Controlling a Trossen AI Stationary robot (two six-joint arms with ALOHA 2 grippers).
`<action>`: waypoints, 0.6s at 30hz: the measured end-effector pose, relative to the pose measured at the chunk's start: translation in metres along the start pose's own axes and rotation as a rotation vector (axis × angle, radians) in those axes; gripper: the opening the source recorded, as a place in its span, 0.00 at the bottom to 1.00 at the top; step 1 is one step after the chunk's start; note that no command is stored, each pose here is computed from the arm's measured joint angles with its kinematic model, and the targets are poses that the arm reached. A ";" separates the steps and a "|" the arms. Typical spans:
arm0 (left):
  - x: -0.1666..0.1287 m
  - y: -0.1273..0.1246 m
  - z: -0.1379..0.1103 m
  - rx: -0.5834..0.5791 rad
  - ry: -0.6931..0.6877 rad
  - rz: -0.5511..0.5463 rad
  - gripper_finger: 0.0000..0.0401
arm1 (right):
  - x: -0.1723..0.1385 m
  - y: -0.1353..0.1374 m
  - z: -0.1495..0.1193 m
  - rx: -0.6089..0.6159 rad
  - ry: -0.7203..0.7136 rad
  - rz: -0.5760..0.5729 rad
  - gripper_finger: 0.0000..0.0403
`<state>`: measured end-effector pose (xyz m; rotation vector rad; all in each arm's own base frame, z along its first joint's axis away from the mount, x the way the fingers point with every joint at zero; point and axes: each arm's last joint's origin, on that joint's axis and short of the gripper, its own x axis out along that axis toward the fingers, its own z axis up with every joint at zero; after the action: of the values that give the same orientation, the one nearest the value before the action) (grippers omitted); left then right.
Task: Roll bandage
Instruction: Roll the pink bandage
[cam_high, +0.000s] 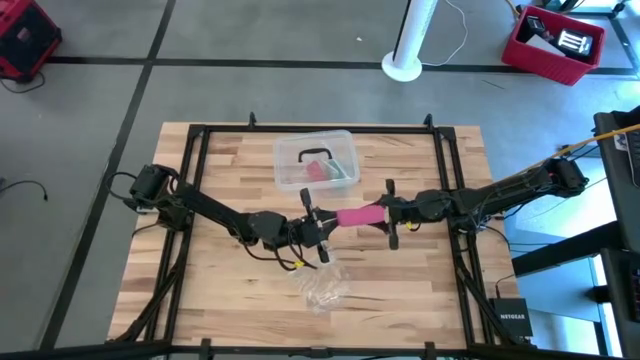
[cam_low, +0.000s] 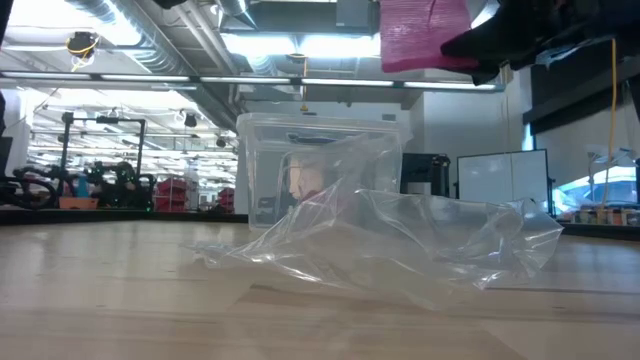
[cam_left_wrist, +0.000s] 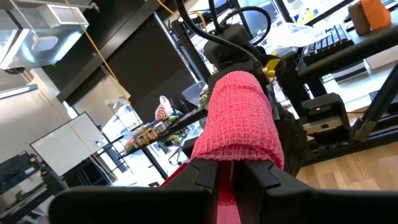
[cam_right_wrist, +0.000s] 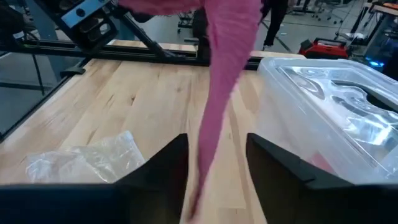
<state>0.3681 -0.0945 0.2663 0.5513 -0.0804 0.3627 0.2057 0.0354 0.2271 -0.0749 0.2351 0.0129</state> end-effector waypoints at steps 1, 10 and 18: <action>0.000 0.000 0.000 0.000 0.000 0.000 0.05 | 0.000 0.000 0.000 -0.002 0.002 0.006 0.37; 0.001 0.001 0.000 0.022 0.000 0.006 0.05 | 0.003 0.002 -0.004 -0.023 0.030 0.042 0.03; -0.002 0.010 0.009 0.027 -0.004 0.038 0.05 | -0.008 0.002 0.000 0.054 0.026 0.132 0.02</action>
<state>0.3624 -0.0921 0.2784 0.5781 -0.0902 0.4004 0.1975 0.0378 0.2291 -0.0057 0.2661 0.1370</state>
